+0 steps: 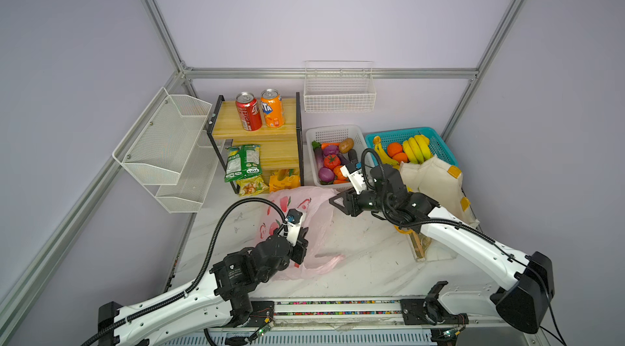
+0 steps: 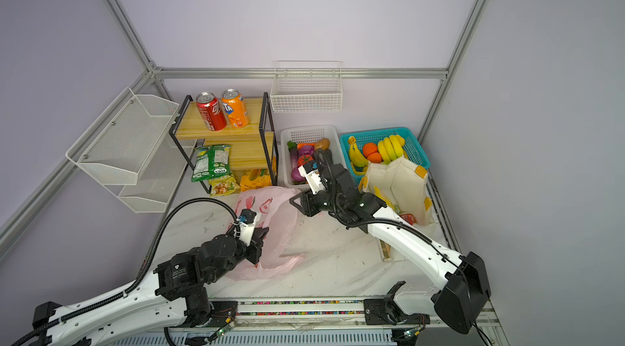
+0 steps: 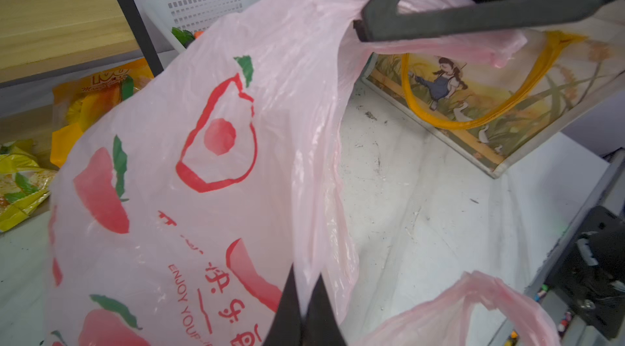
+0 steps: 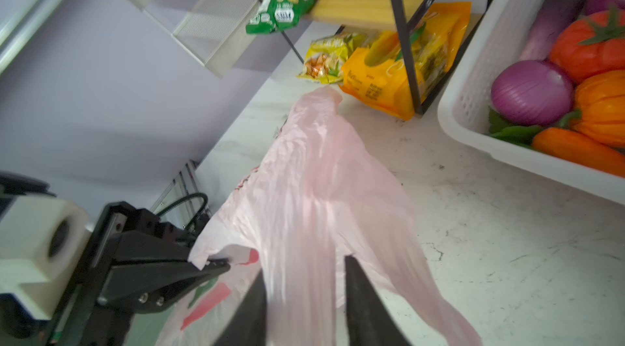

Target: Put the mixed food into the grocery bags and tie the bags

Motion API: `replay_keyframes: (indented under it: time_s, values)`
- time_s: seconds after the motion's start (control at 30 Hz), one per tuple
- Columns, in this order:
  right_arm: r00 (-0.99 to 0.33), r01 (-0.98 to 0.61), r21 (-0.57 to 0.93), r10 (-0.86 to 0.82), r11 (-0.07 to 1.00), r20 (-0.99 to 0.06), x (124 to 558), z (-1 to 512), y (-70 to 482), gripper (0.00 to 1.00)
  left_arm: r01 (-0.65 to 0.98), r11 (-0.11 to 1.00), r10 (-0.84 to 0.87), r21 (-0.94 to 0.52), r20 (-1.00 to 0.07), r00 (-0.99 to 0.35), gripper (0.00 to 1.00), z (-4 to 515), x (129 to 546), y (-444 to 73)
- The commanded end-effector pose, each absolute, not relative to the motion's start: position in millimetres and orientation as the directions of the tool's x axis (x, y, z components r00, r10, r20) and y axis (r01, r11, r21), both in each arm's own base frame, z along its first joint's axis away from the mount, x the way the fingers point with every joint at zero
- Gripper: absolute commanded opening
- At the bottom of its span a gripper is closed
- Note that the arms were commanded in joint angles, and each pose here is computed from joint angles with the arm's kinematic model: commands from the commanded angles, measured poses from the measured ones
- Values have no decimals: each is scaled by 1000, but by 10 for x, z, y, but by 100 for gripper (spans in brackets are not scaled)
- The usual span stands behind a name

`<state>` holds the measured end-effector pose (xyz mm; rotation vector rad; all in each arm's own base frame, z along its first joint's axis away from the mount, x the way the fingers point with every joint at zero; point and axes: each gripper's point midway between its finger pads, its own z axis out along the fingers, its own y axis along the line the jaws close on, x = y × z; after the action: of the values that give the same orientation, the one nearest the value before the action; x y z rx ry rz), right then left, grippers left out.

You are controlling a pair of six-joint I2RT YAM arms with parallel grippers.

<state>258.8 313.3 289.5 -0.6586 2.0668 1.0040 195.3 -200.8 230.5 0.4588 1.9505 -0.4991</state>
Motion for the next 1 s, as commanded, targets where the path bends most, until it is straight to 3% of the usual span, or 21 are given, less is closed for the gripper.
replay_keyframes:
  time_s: [0.0, 0.33, 0.47, 0.57, 0.67, 0.83, 0.9, 0.97]
  values:
    - [-429, -715, 243, -137, 656, -893, 2700, 3310, 2842, 54, 637, 704, -54, -315, -917, -394, 0, 3164, 1841, -2172]
    - [-49, -758, -34, -109, 651, -993, 2337, 4117, 2381, 88, 661, 596, -73, -456, -851, -521, 0, 3622, 2019, -2257]
    - [2, -671, -26, -33, 741, -999, 2335, 4231, 2103, 94, 651, 580, -78, -490, -829, -554, 0, 3643, 2120, -2226]
    - [-58, -605, 45, 12, 795, -998, 2420, 4080, 1988, 94, 627, 564, -120, -537, -805, -581, 0, 3635, 2196, -2195]
    - [-144, -670, 172, 100, 722, -984, 2326, 3838, 2138, 95, 606, 529, -173, -593, -775, -608, 0, 3609, 2238, -2197]
    - [-391, -740, 464, 250, 486, -886, 2191, 3346, 2591, 96, 580, 496, -217, -646, -739, -638, 0, 3505, 2289, -2234]
    - [-427, -738, 503, 267, 450, -864, 2178, 3262, 2713, 96, 576, 487, -223, -657, -731, -645, 0, 3463, 2299, -2250]
    - [-445, -696, 522, 275, 493, -852, 2277, 3152, 2748, 96, 576, 480, -220, -662, -726, -652, 0, 3424, 2299, -2267]
